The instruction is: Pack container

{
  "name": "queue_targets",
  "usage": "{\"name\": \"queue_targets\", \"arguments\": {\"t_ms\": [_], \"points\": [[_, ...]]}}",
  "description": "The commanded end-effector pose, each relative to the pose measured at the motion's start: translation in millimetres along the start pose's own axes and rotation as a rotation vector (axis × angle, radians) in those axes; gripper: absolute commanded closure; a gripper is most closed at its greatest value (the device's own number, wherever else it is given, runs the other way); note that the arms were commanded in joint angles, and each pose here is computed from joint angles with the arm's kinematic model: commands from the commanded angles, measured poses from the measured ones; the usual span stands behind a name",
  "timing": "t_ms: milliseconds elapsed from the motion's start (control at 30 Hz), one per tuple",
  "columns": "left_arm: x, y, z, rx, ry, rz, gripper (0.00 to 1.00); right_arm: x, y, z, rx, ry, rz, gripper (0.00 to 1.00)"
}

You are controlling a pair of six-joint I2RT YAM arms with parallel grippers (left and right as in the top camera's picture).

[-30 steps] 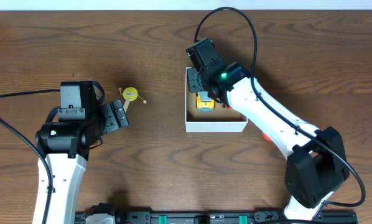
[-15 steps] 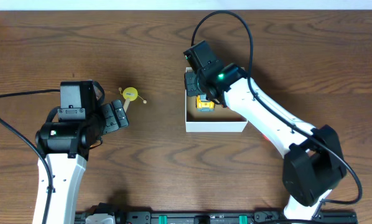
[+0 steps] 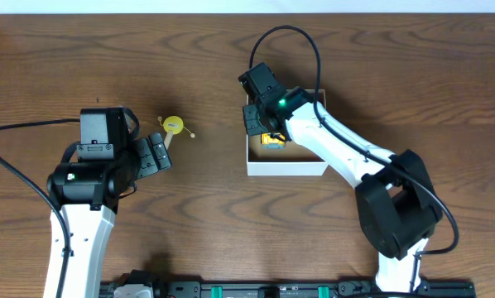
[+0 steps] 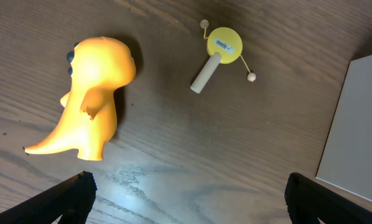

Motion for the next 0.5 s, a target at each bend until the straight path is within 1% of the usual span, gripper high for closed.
{"name": "queue_targets", "arguments": {"t_ms": [0,133,333,467], "points": [[0.5,5.1,-4.8,-0.016,0.003,-0.001,0.02,4.6,-2.6,7.3,0.009,-0.001,-0.008,0.99],[0.5,5.1,-4.8,-0.016,0.003,-0.001,0.02,1.6,-3.3,11.7,0.010,-0.018,0.005,0.99],[0.5,5.1,-4.8,-0.016,0.003,-0.001,0.02,-13.2,6.3,11.1,-0.045,-0.104,0.032,0.98],[0.5,5.1,-4.8,-0.016,0.003,-0.002,0.02,-16.3,7.9,10.7,-0.055,-0.122,0.032,0.97]]}}
Point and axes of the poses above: each gripper's point midway between its finger pads, its own z axis out along the fingers, its own x axis along the line the jaws close on, y = z × x, the point moved 1 cm from there along -z, back along the fingers, and after that the axes turned 2 degrees about z, right-handed, at the moved point
